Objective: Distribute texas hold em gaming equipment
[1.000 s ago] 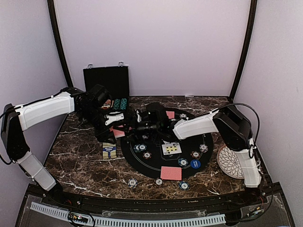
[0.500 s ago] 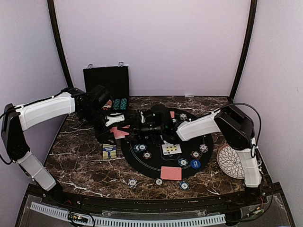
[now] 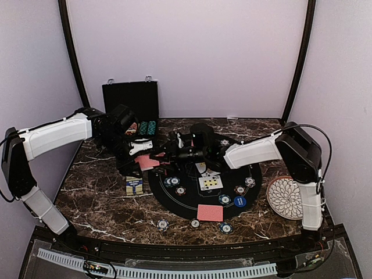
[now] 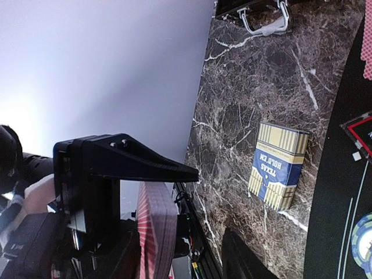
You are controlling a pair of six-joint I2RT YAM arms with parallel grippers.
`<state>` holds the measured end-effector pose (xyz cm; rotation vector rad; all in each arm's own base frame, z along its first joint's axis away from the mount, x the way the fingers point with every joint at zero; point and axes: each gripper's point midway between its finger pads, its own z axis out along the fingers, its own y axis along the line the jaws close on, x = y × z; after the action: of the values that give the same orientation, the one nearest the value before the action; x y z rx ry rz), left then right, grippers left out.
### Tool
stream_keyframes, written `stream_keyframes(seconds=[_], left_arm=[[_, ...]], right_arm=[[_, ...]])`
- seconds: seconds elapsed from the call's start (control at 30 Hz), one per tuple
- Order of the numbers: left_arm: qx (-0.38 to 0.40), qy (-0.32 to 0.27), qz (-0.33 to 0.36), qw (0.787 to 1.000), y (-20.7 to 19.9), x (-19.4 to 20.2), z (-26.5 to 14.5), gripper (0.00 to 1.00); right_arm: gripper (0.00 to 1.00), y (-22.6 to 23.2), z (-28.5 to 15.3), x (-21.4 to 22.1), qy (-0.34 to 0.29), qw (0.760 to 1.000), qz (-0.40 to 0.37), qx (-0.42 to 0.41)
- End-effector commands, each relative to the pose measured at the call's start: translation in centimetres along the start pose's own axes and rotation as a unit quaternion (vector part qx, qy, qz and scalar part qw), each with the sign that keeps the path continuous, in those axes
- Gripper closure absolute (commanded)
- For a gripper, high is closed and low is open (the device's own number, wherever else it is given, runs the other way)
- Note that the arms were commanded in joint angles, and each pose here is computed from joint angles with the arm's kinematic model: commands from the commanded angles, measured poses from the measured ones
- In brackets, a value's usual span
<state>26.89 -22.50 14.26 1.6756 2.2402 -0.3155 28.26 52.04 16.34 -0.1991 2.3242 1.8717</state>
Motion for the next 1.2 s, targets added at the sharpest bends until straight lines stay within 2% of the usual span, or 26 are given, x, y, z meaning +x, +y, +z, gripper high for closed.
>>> stream_keyframes(seconds=[0.0,0.17,0.57,0.87,1.17], left_arm=[[-0.015,-0.021,0.006,1.000,0.4,-1.0,-1.4,1.00],[-0.015,-0.021,0.005,1.000,0.4,-1.0,-1.4,1.00],[-0.015,-0.016,0.005,1.000,0.4,-0.8,-1.2,1.00],[-0.018,-0.014,0.007,1.000,0.5,-0.8,-1.3,1.00],[-0.017,-0.011,0.007,1.000,0.4,-0.6,-1.3,1.00]], right_arm=[[0.58,2.4,-1.8,-0.5,0.001,1.000,-0.026,-0.010],[0.71,2.4,-1.6,-0.1,0.016,1.000,-0.020,-0.015],[0.83,3.4,-1.5,0.7,0.046,0.997,-0.008,-0.064],[1.00,2.8,-1.9,0.6,0.052,0.996,0.005,-0.070],[1.00,1.2,-6.2,-1.3,0.027,0.998,0.016,-0.061]])
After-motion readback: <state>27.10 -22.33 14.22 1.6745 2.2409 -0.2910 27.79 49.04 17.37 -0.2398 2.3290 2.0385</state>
